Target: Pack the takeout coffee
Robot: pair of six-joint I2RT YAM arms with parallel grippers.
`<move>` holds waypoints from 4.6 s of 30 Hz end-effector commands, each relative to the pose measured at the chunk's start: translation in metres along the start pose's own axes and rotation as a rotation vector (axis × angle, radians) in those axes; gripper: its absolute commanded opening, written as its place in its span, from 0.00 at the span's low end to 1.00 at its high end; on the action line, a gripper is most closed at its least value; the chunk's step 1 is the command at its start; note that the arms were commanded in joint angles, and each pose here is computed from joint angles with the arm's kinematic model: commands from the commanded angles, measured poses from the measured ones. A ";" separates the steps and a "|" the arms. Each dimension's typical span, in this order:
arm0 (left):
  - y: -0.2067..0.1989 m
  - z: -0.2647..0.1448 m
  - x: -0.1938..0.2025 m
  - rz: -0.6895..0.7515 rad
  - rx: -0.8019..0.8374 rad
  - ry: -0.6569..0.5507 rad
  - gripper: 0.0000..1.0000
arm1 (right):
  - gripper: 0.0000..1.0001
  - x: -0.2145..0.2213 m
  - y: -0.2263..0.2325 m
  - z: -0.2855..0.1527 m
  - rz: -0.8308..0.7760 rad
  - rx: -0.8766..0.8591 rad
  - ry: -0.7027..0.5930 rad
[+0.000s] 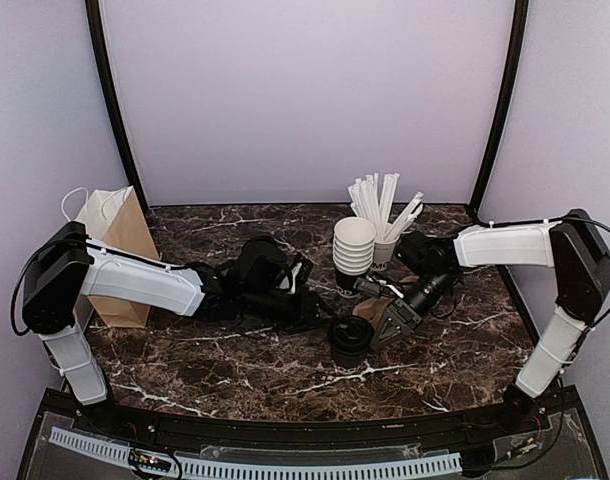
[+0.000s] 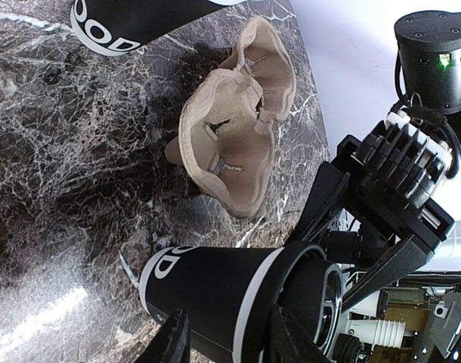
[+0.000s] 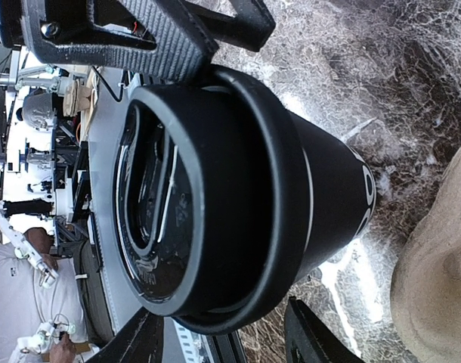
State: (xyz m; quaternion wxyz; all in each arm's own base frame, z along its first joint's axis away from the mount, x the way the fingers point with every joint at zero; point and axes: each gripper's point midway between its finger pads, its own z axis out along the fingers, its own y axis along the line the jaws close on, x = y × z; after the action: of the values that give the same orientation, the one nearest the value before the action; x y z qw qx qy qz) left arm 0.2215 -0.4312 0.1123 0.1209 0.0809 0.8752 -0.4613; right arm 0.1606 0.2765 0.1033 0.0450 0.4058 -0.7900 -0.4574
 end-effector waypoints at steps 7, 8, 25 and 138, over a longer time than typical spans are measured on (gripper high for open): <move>0.032 -0.007 0.024 -0.017 -0.145 0.095 0.38 | 0.56 -0.007 -0.012 0.005 0.034 0.027 0.008; 0.035 -0.008 0.026 -0.018 -0.156 0.103 0.37 | 0.56 -0.008 -0.013 0.005 0.039 0.029 0.007; 0.052 -0.004 0.037 -0.039 -0.210 0.152 0.33 | 0.61 -0.006 -0.029 0.010 0.094 0.074 0.029; 0.028 -0.096 -0.040 0.308 -0.430 -0.200 0.61 | 0.85 -0.056 0.036 -0.002 -0.658 0.621 0.192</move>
State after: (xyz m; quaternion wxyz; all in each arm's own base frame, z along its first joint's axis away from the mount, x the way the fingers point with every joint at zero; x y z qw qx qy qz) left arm 0.2538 -0.3478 0.1483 0.2845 0.1481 0.9131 -0.2517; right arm 0.1816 0.3200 0.1416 -0.1531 0.6595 -0.7208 -0.1488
